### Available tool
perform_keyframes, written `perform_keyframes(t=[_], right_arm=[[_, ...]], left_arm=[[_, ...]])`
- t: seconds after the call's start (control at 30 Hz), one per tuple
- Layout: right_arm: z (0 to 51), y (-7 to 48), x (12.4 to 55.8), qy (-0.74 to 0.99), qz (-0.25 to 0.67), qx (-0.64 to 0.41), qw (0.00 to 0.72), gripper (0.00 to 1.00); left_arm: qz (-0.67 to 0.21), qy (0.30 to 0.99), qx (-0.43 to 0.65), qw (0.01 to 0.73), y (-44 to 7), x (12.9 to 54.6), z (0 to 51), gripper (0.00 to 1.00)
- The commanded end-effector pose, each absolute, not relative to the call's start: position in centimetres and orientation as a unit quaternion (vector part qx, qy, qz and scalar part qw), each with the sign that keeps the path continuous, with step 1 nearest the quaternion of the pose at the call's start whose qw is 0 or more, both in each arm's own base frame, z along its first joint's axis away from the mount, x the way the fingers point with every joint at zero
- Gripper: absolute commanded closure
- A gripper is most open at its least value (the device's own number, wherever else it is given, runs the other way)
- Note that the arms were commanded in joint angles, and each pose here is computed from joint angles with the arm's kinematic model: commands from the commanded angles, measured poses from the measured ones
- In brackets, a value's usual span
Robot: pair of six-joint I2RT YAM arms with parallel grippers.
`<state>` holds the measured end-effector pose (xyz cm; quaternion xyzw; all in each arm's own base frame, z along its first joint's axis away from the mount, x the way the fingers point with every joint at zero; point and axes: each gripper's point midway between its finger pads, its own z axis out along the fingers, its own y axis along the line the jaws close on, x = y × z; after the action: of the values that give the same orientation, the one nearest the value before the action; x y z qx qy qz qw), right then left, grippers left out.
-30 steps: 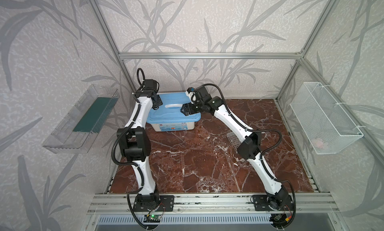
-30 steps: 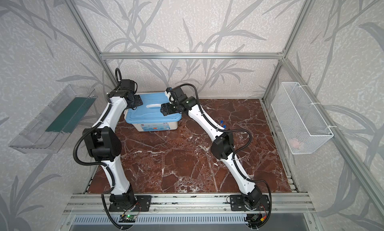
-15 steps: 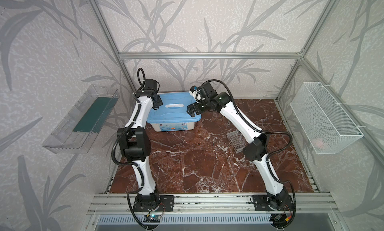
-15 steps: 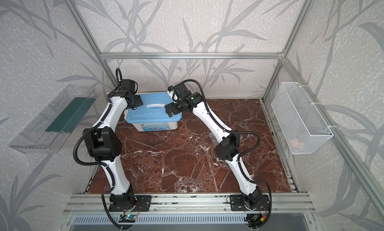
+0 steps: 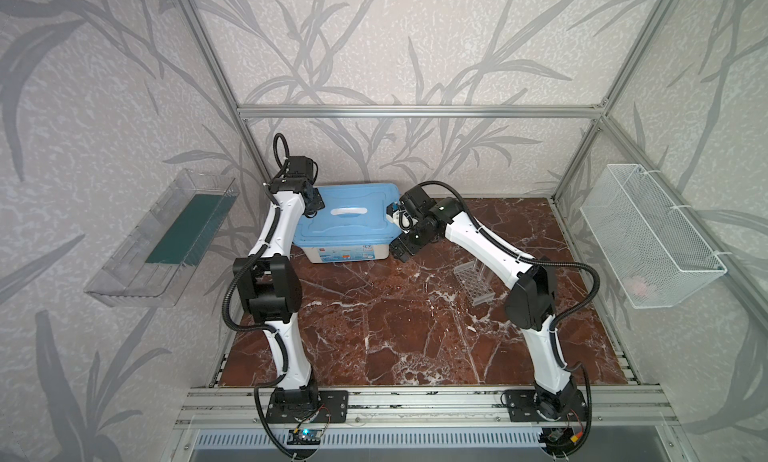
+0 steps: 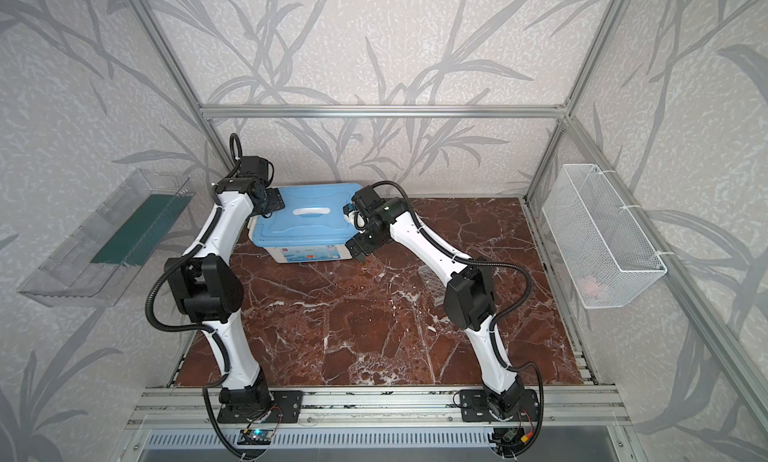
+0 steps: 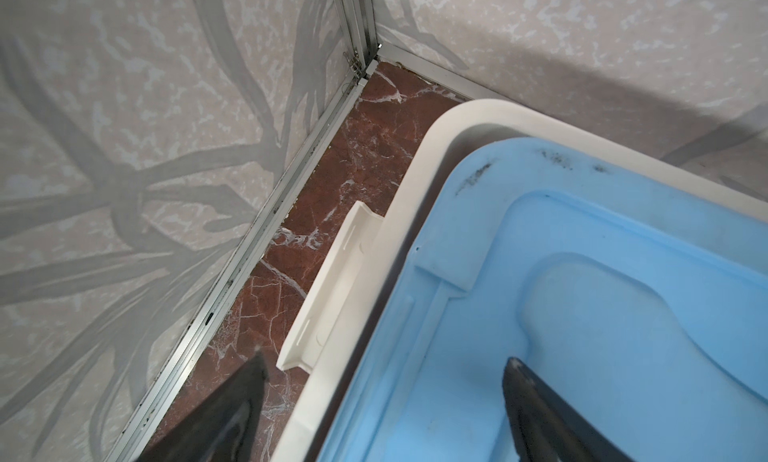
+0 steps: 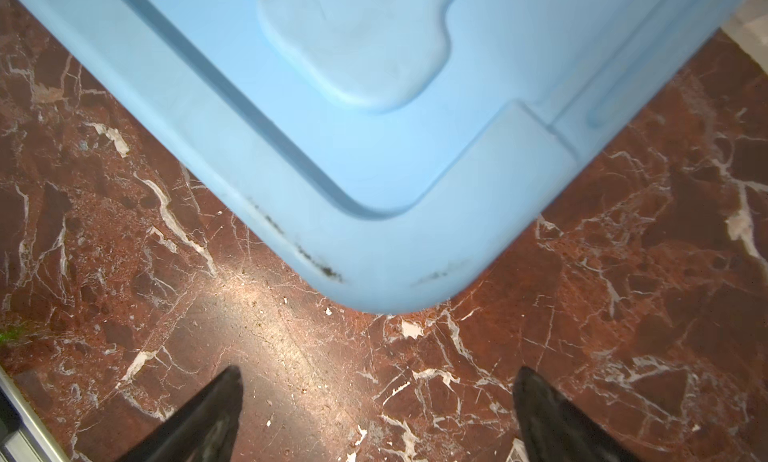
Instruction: Organize the chemistry lab equipment
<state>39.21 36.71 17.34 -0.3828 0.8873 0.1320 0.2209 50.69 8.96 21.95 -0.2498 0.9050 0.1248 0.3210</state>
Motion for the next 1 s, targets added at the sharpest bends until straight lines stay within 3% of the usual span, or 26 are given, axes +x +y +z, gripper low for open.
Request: perform_keyframes(t=[0.0, 0.63, 0.97], right_arm=[[18.6, 38.7, 40.6, 0.87, 0.147, -0.389, 0.266, 0.05], [17.8, 42.0, 42.5, 0.866, 0.143, -0.381, 0.291, 0.17], [18.2, 43.0, 43.0, 0.879, 0.181, -0.342, 0.278, 0.17]], left_arm=[[0.135, 0.904, -0.251, 0.318, 9.4, 50.3, 22.9, 0.1], [0.119, 0.914, -0.245, 0.302, 9.4, 50.5, 21.5, 0.03], [0.106, 0.925, -0.237, 0.278, 9.1, 51.4, 18.7, 0.1]])
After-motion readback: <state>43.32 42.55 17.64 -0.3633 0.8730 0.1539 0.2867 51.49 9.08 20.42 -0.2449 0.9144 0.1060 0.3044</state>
